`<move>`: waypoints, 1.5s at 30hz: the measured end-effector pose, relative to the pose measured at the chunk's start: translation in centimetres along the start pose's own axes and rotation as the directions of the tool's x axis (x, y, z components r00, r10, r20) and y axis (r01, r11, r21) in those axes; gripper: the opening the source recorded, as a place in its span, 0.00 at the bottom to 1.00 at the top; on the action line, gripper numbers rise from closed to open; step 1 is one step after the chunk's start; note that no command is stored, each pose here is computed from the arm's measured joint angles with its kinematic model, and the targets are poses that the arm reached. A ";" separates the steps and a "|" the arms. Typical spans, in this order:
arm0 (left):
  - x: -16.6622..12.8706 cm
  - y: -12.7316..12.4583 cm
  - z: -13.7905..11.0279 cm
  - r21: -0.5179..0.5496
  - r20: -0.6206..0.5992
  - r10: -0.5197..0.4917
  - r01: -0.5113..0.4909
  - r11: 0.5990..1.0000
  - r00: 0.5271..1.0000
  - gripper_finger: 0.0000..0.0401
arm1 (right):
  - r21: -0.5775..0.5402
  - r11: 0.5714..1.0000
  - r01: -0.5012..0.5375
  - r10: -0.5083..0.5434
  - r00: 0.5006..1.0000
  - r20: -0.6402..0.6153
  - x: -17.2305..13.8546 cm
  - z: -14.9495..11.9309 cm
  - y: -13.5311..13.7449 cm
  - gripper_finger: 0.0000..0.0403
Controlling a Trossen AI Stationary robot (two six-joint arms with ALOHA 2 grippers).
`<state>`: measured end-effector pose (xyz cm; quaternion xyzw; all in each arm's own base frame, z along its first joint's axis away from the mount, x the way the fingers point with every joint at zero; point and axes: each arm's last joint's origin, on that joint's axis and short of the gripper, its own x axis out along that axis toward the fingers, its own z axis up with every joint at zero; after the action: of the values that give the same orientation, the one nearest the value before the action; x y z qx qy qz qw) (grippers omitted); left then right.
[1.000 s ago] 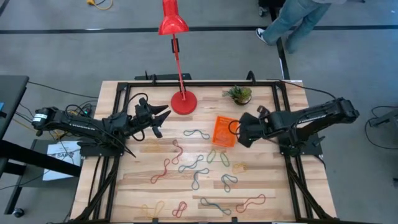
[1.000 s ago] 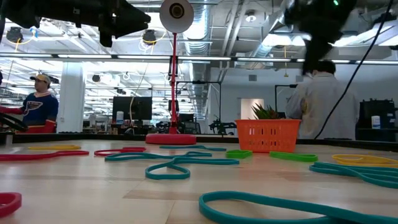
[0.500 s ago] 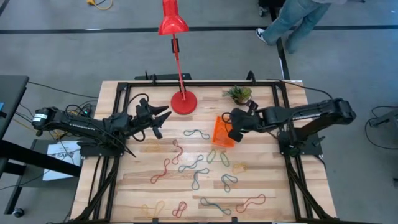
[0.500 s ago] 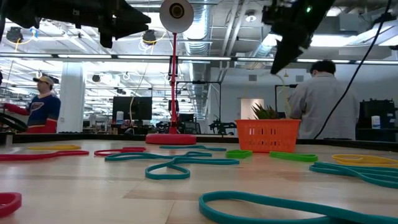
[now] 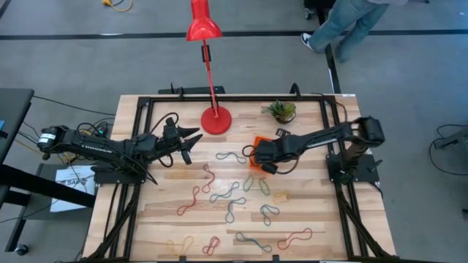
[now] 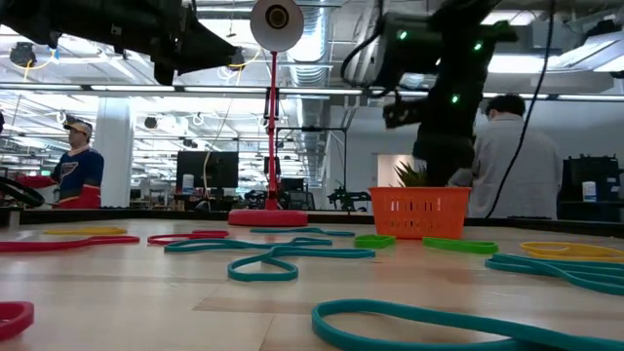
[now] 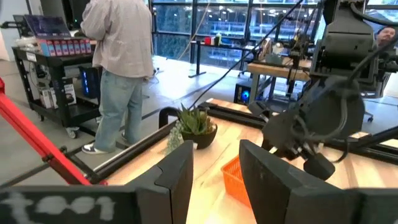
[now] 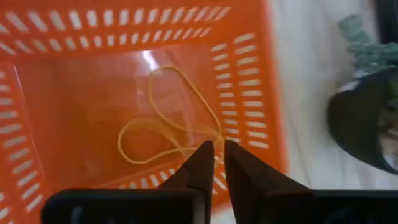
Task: Pick and place items into bin
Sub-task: Put the left yellow rubberband into the orange basket
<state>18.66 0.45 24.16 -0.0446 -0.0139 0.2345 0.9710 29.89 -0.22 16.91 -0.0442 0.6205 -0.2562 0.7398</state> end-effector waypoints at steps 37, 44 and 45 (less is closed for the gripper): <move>-4.4 0.4 -7.5 -0.075 -0.882 -0.026 -0.087 0.993 0.471 0.30 | 0.154 0.967 -0.205 0.119 0.892 0.437 -17.3 -2.6 -8.6 0.18; -3.5 -0.3 -9.9 0.116 -0.914 0.093 0.036 0.993 0.395 0.30 | 0.134 0.975 -0.179 0.113 0.912 0.394 -16.3 -1.7 -7.7 0.18; -3.4 -0.3 -10.3 0.129 -0.919 0.109 0.026 0.991 0.379 0.30 | 0.131 0.976 -0.175 0.112 0.915 0.387 -16.1 -1.6 -7.5 0.18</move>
<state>16.29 -2.14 13.96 -0.1085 0.5445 0.1945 0.8086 24.38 0.64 33.82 0.0137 0.4452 -0.2375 0.8633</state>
